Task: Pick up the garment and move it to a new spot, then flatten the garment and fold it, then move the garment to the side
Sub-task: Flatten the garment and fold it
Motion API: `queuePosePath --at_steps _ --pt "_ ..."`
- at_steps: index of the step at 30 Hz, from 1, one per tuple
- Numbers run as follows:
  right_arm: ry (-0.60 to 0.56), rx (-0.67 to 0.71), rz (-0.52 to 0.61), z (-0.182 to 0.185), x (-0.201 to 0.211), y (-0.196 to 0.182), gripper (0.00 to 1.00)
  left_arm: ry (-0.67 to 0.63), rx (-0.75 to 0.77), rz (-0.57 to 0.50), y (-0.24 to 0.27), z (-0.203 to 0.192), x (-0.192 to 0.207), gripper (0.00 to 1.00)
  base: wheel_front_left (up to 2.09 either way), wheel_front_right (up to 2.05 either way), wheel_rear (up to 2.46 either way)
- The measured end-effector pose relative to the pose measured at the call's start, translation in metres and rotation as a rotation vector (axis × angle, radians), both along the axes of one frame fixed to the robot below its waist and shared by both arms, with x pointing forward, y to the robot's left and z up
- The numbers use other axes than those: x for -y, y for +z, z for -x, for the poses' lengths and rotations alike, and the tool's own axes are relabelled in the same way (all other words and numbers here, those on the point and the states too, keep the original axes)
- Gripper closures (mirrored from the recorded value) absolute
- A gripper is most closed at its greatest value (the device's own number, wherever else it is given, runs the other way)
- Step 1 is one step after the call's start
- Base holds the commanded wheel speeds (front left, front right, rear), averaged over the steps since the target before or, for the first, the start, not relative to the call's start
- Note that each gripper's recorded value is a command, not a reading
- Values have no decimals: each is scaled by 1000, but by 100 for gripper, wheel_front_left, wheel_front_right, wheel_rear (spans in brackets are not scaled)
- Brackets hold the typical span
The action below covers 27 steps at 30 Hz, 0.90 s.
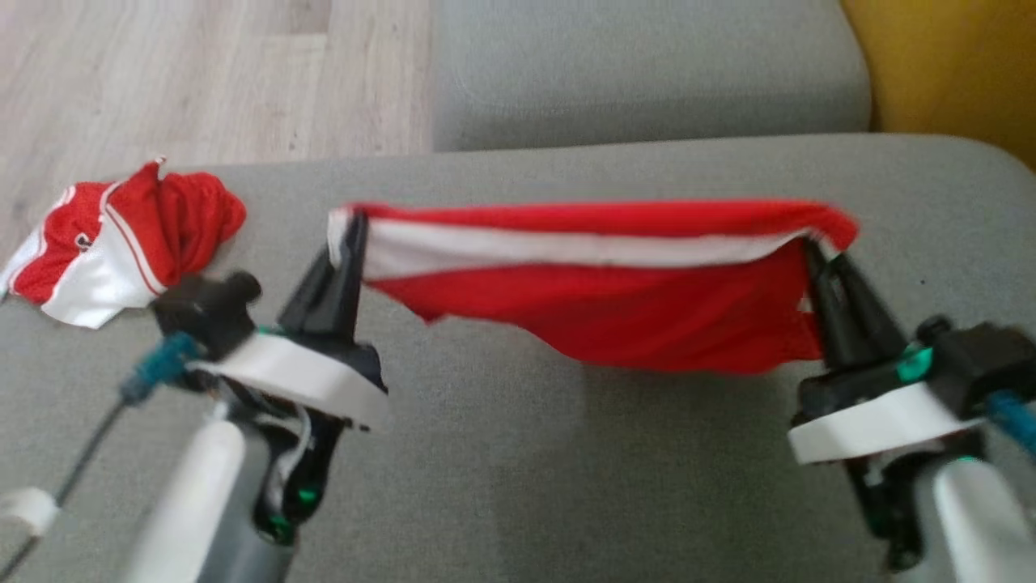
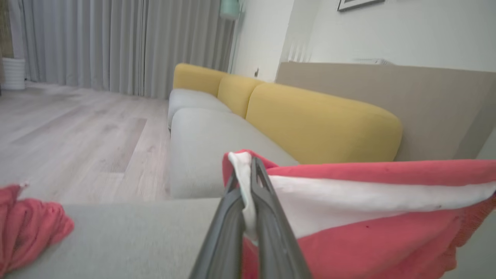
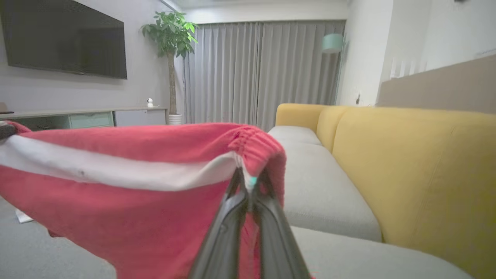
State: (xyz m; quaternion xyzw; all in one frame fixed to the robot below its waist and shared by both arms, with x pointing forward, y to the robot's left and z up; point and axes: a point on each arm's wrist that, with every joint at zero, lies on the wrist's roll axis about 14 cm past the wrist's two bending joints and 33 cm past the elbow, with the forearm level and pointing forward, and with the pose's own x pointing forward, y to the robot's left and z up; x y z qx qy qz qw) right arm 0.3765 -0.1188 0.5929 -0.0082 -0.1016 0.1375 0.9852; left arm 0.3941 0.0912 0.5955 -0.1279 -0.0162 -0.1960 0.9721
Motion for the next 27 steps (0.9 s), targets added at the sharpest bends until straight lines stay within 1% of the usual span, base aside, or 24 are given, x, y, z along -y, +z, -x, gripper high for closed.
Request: queuePosePath --at_steps 3,7,9,12,16,19,22,24,27 --pt "9 86 32 6 1 38 100 -20 93 -2 43 9 0 100 0 0 0" --pt "19 171 54 7 0 81 100 -38 200 -17 96 10 -1 100 0 0 0" --pt "22 191 77 3 0 94 100 -44 239 -33 116 7 0 100 0 0 0" --pt "38 177 95 -10 -2 97 100 -47 245 -48 128 -6 0 100 0 0 0" --pt "96 125 117 -41 -18 86 100 -45 169 -80 114 -40 0 100 0 0 0" --pt "131 137 144 -74 -28 88 100 -41 144 -104 110 -73 0 100 0 0 0" --pt "130 257 184 -108 -30 112 100 -19 168 -130 119 -109 -1 100 0 0 0" --pt "117 328 194 -129 -29 127 100 8 212 -128 130 -132 -3 100 0 0 0" --pt "101 358 234 -159 -31 125 100 32 263 -106 141 -161 -5 100 0 0 0"
